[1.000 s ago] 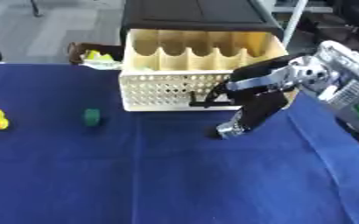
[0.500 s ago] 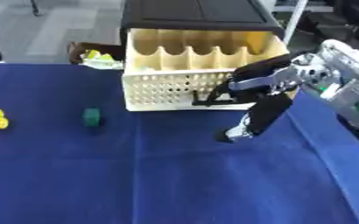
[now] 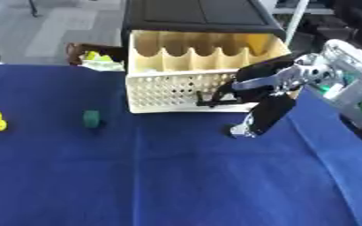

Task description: Pick up objects from table and place into drawer.

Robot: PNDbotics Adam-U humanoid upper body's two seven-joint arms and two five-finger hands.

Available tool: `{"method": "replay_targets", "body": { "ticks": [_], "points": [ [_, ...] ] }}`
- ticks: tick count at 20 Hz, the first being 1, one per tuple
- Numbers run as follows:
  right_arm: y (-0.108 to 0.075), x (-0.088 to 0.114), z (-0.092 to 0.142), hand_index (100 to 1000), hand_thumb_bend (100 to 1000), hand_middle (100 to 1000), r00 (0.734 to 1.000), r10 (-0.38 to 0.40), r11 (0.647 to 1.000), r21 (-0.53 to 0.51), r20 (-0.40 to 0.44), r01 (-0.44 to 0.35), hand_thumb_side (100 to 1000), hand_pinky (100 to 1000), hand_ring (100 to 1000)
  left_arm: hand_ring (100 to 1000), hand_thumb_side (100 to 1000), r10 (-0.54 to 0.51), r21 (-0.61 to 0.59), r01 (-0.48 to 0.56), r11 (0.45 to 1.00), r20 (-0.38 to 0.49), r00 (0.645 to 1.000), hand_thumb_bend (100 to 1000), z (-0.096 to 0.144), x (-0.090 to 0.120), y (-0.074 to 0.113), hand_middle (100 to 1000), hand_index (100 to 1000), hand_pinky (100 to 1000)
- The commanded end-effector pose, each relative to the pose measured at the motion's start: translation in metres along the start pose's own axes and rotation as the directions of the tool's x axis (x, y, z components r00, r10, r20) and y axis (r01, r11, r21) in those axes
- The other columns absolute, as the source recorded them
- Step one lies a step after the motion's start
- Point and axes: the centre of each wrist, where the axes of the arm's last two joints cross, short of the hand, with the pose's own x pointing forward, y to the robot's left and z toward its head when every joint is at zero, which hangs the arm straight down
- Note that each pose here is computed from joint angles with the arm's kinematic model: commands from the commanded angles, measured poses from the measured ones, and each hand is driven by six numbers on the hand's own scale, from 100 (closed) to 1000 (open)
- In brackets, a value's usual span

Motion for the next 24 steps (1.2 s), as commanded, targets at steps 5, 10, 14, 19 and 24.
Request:
{"method": "replay_targets", "body": {
  "ticks": [5, 10, 14, 19, 24],
  "points": [
    [-0.009, 0.000, 0.007, 880, 120, 100, 1.000, 0.002, 1.000, -0.021, -0.008, -0.002, 576, 182, 100, 605, 854, -0.024, -0.013, 0.024, 1.000, 0.015, 1.000, 100, -0.003, 0.007, 0.002, 528, 791, 422],
    [-0.009, -0.001, 0.006, 895, 100, 100, 1.000, -0.014, 1.000, -0.020, -0.015, 0.014, 499, 178, 100, 606, 854, -0.026, -0.012, 0.026, 1.000, 0.013, 1.000, 100, -0.003, 0.007, 0.003, 528, 791, 422],
    [-0.009, -0.002, 0.006, 896, 100, 100, 1.000, -0.019, 1.000, -0.021, -0.019, 0.019, 484, 182, 100, 607, 850, -0.027, -0.013, 0.027, 1.000, 0.014, 1.000, 100, -0.003, 0.007, 0.003, 529, 791, 422],
    [-0.013, -0.001, 0.008, 892, 100, 100, 1.000, -0.007, 0.999, -0.032, -0.030, 0.006, 477, 193, 100, 607, 853, -0.028, -0.013, 0.028, 1.000, 0.012, 1.000, 100, -0.002, 0.007, 0.003, 529, 791, 422],
    [-0.016, 0.002, 0.013, 890, 100, 100, 0.999, 0.005, 0.999, -0.052, -0.034, -0.007, 473, 203, 100, 608, 852, -0.029, -0.014, 0.030, 0.999, 0.012, 0.999, 100, -0.002, 0.007, 0.003, 529, 791, 422]
  ]
}}
